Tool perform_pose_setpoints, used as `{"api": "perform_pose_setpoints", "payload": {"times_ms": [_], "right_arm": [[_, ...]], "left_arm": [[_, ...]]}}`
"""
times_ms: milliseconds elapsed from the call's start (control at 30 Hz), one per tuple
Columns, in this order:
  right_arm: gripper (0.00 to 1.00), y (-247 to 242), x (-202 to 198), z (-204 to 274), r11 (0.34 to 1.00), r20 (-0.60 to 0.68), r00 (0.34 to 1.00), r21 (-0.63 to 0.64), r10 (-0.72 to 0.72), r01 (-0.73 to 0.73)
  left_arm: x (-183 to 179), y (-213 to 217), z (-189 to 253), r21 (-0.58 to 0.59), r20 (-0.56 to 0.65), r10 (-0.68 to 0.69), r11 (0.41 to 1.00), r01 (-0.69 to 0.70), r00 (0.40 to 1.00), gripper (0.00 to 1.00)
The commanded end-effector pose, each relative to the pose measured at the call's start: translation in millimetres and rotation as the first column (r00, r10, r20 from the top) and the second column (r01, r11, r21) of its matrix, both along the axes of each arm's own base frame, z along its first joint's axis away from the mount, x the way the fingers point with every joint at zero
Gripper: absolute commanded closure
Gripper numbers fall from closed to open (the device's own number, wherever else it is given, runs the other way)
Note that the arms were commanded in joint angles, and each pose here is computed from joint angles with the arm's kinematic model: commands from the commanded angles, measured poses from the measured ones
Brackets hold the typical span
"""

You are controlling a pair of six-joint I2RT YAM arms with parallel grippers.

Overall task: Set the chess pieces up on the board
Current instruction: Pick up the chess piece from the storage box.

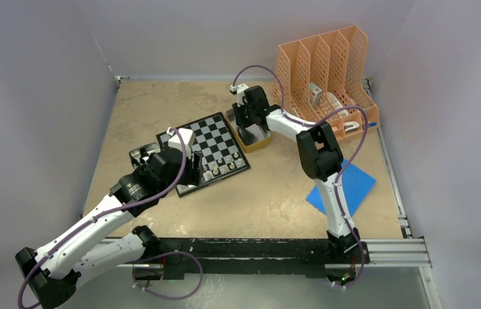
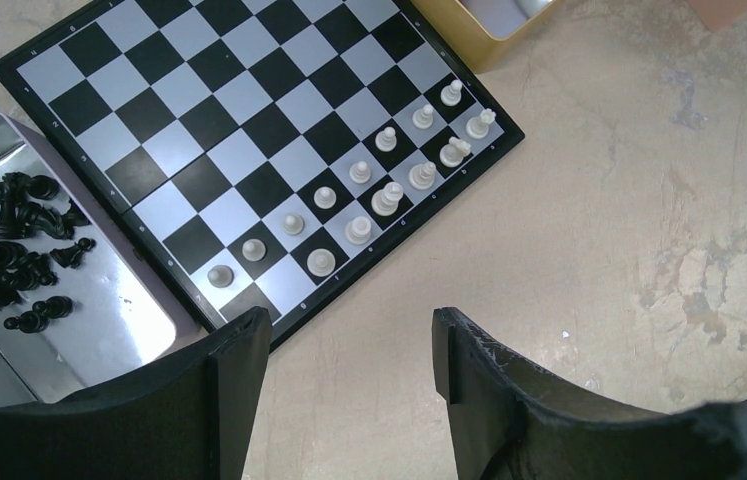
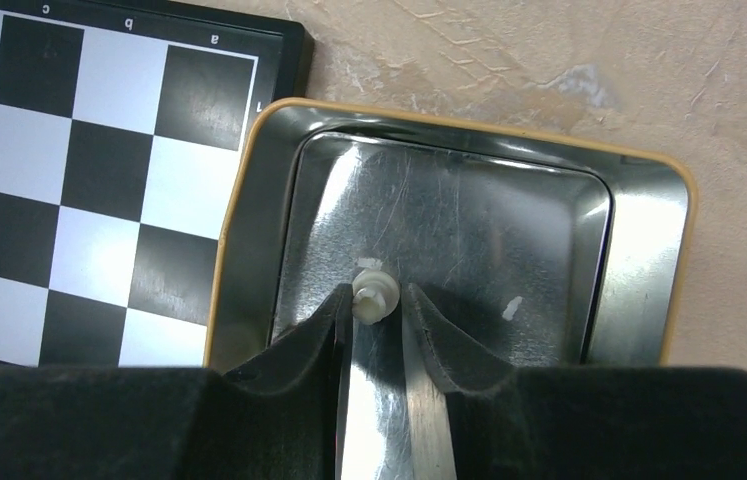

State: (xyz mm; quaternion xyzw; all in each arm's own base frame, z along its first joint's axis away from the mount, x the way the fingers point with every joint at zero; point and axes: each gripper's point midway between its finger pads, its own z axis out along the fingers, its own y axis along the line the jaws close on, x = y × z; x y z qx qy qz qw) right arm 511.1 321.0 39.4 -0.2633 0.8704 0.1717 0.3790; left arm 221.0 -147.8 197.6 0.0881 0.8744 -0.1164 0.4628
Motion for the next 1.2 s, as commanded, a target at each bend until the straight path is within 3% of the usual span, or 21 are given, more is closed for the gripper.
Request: {"api": "perform_pose_setpoints", "payload": {"times_ms": [0,267,533,733,1167], "right_arm": [[0.72,2,14,45,0.997,0.089,0.995,0.062,-0.049,0.043],[0.66,7,10,43,0.997,0.08,0.997,0.082,-0.018,0.012],[0.76,9,15,49,0.996,0.115,0.993,0.093,-0.021,0.01],[0.89,1,18,74,0.995,0.183,0.982,0.092,-0.05,0.033],[0.9,-5,-13,141,0.983,0.213,0.972,0.176,-0.098,0.061]], "left_arm": [[3,-4,11,-0.022,0.042,-0.013,1.0,0.014,0.999,0.4],[3,-5,10,-0.024,0.038,-0.014,1.0,0.015,0.999,0.4],[3,-4,11,-0.027,0.044,-0.012,1.0,0.013,0.999,0.4],[1,-1,12,-0.032,0.03,0.009,0.999,-0.008,1.0,0.41],[-2,13,64,-0.13,0.171,0.056,0.991,-0.034,0.984,0.36]]}}
